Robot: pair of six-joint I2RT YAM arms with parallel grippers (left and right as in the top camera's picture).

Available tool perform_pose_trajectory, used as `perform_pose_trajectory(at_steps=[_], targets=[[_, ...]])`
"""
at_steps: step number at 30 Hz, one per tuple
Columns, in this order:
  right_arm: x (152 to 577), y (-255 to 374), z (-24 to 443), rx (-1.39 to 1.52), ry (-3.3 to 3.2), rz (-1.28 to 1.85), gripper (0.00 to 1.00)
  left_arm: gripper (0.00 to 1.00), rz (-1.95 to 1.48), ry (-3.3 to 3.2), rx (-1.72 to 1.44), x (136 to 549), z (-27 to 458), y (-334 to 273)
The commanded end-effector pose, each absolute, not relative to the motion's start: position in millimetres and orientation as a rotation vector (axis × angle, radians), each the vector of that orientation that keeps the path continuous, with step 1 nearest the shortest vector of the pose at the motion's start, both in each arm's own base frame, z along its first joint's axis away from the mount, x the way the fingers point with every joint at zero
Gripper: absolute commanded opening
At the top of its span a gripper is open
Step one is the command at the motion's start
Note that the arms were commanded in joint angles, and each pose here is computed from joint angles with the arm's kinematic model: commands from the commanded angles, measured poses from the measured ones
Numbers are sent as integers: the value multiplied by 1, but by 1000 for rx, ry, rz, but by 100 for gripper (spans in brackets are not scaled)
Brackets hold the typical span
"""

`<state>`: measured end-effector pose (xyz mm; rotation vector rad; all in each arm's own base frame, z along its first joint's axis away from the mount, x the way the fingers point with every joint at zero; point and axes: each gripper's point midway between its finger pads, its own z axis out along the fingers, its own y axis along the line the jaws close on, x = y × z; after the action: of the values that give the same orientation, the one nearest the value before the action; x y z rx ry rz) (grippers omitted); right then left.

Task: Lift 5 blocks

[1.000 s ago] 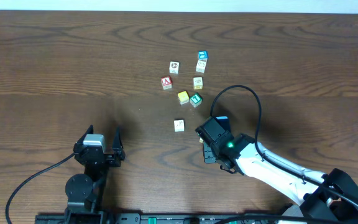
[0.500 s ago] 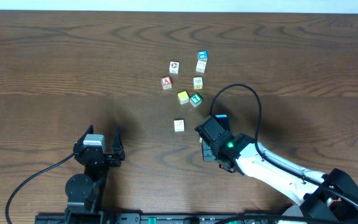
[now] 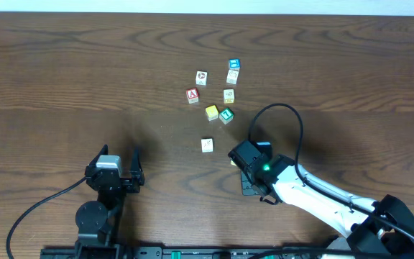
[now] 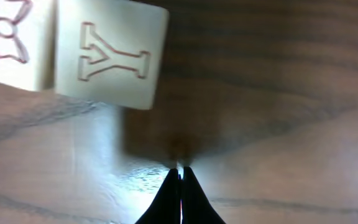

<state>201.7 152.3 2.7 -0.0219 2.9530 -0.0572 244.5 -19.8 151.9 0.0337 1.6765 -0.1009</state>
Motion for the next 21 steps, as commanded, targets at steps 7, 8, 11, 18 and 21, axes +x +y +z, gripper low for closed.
perform_pose_trajectory(at_steps=[7,8,11,18,21], targets=[[235,150,10,63,2834,-23,2,73,-115,1728,38,243,136,-22],[238,149,11,74,2826,-16,1,73,-115,1728,38,243,136,-22],[245,142,11,123,2817,-16,1,73,-115,1728,38,243,136,-21],[258,136,13,19,2799,-12,1,73,-115,1728,38,243,136,-22],[261,140,14,-60,2787,2,2,73,-115,1728,38,243,136,-21]])
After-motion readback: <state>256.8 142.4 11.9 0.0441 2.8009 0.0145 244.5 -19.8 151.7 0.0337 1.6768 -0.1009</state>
